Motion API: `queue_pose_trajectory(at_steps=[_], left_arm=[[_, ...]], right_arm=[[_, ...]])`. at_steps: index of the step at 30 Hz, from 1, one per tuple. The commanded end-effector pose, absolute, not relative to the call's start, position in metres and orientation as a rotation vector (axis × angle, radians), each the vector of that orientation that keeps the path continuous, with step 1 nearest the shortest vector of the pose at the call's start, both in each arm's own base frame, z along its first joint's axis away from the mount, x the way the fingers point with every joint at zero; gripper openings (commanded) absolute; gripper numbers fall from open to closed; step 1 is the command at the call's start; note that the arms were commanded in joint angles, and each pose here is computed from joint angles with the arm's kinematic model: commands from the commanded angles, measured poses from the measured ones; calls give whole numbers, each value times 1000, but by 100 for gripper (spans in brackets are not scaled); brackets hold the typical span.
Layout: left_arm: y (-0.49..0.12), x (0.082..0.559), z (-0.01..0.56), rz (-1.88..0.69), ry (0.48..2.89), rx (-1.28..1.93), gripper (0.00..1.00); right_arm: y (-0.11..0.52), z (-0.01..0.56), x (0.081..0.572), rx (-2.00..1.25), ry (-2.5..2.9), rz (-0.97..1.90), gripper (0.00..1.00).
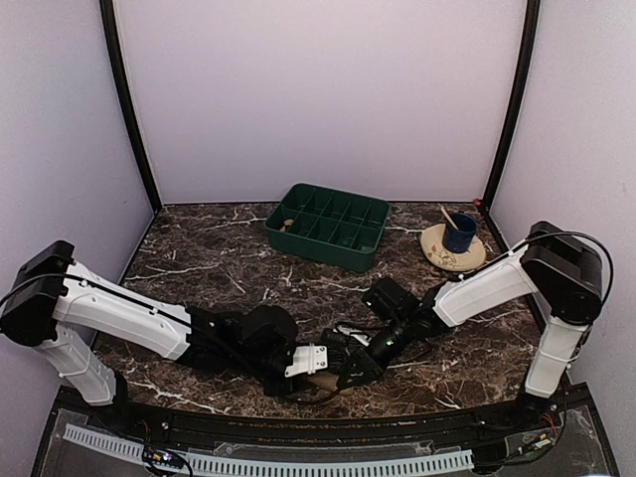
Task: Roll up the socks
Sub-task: Roll the sock at the center of the board, then pick up the sock from the center of the board.
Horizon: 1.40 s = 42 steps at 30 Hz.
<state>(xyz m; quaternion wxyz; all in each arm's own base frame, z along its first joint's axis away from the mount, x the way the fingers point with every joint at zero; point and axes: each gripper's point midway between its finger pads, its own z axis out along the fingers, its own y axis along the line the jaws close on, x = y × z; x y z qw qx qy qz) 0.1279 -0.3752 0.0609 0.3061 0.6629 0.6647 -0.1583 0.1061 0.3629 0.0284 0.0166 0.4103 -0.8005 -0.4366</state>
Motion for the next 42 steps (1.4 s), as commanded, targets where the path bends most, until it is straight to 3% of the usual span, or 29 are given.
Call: queue_pose_trajectory(at_steps=[1, 18, 42], left_arm=[[-382, 127, 56, -311, 1653, 1826, 44], [-405, 109, 61, -242, 1408, 1903, 45], [-429, 104, 39, -191, 1309, 1947, 45]], right_arm=[[346, 10, 96, 1125, -2467, -1256, 0], [343, 4, 92, 1011, -2397, -1289, 0], [342, 1, 88, 967, -2361, -1305, 0]])
